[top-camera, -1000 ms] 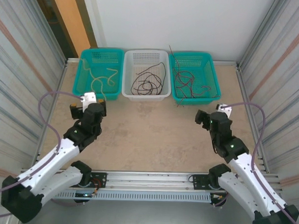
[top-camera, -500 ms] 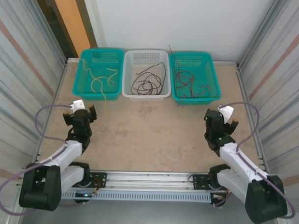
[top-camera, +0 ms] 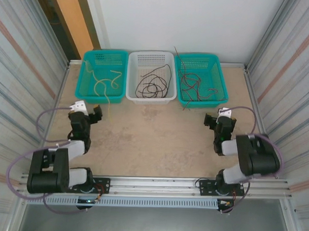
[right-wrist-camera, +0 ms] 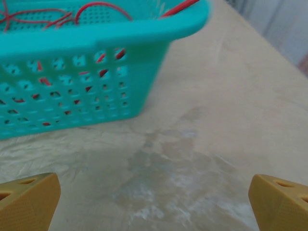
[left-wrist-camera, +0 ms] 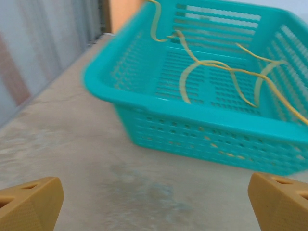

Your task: Untangle the cables

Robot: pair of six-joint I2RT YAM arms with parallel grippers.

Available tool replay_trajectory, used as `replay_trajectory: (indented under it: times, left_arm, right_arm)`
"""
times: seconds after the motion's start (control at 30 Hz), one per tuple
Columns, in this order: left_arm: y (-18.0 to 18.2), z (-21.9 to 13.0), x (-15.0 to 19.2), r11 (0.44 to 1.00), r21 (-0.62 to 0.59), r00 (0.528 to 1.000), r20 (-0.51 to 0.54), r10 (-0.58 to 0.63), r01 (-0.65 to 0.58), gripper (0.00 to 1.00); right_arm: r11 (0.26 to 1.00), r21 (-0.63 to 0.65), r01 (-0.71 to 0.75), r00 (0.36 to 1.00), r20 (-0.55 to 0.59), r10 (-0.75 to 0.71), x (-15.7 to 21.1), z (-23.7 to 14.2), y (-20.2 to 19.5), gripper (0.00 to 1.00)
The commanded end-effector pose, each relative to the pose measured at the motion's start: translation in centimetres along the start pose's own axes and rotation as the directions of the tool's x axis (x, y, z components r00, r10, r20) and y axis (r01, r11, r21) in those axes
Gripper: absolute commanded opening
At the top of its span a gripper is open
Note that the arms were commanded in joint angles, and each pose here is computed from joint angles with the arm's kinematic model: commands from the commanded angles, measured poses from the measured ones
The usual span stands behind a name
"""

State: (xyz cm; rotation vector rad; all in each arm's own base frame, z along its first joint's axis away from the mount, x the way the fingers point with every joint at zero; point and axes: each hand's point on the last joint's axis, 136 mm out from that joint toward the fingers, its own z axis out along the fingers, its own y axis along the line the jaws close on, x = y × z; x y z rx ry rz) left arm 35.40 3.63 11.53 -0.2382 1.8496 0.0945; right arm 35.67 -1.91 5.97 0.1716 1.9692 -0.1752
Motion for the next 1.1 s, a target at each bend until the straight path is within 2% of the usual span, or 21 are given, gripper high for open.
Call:
replay_trajectory:
  times: [0.0, 0.03, 0.07, 0.1, 0.17, 0.23, 0.3, 0.37, 0.4, 0.93, 1.07]
  left_arm:
    - [-1.3, 0.5, -0.6, 0.996, 0.012, 0.991, 0.102, 0.091, -0.093, 0.99]
    - [-2.8, 1.0, 0.8, 0.987, 0.091, 0.99, 0.054, 0.13, -0.135, 0.99]
    - [-3.4, 1.7, 0.9, 0.982, 0.073, 0.984, 0.048, 0.17, -0.173, 0.99]
    - [-3.7, 2.6, 1.0, 0.977, 0.066, 0.979, 0.042, 0.201, -0.204, 0.99]
    - [-3.6, 2.9, 1.6, 0.98, 0.128, 0.986, -0.047, 0.161, -0.154, 0.99]
    - [-2.8, 3.1, 1.1, 0.987, 0.096, 0.991, -0.006, 0.131, -0.13, 0.99]
    - [-3.0, 3.7, 1.5, 0.987, 0.075, 0.985, -0.086, 0.151, -0.145, 0.99]
    - [-3.4, 3.8, 1.2, 0.981, 0.049, 0.981, -0.043, 0.19, -0.188, 0.99]
    - [-3.4, 3.7, 1.4, 0.982, 0.053, 0.98, -0.072, 0.187, -0.183, 0.99]
    - [-3.4, 3.6, 1.4, 0.982, 0.059, 0.981, -0.068, 0.183, -0.179, 0.99]
    - [-3.4, 3.7, 1.4, 0.982, 0.059, 0.981, -0.069, 0.181, -0.177, 0.99]
  right_arm:
    - [0.992, -0.122, 0.003, 0.998, 0.057, 0.004, -3.3, 0.7, 1.4, 0.99]
    - [0.983, -0.179, -0.033, 0.998, 0.04, 0.041, -3.4, 1.6, 1.4, 0.99]
    - [0.983, -0.17, -0.072, 0.997, 0.028, 0.078, -3.7, 2.4, 0.7, 0.99]
    - [0.982, -0.162, -0.097, 0.995, -0.042, 0.092, -3.3, 2.7, 0.3, 0.99]
    - [0.983, -0.161, -0.086, 0.996, 0.004, 0.088, -3.7, 2.6, 0.4, 0.99]
    - [0.985, -0.15, -0.084, 0.996, -0.028, 0.081, -3.4, 2.6, 0.5, 0.99]
    - [0.987, -0.147, -0.07, 0.998, -0.019, 0.068, -3.5, 2.5, 0.7, 0.99]
    - [0.986, -0.152, -0.068, 0.998, -0.025, 0.065, -3.4, 2.6, 0.8, 0.99]
    - [0.986, -0.154, -0.067, 0.998, -0.026, 0.063, -3.5, 2.5, 0.8, 0.99]
    - [0.982, -0.168, -0.083, 0.996, -0.057, 0.075, -3.2, 3.1, 0.8, 0.99]
    - [0.985, -0.162, -0.066, 0.998, -0.022, 0.063, -3.5, 2.5, 0.9, 0.99]
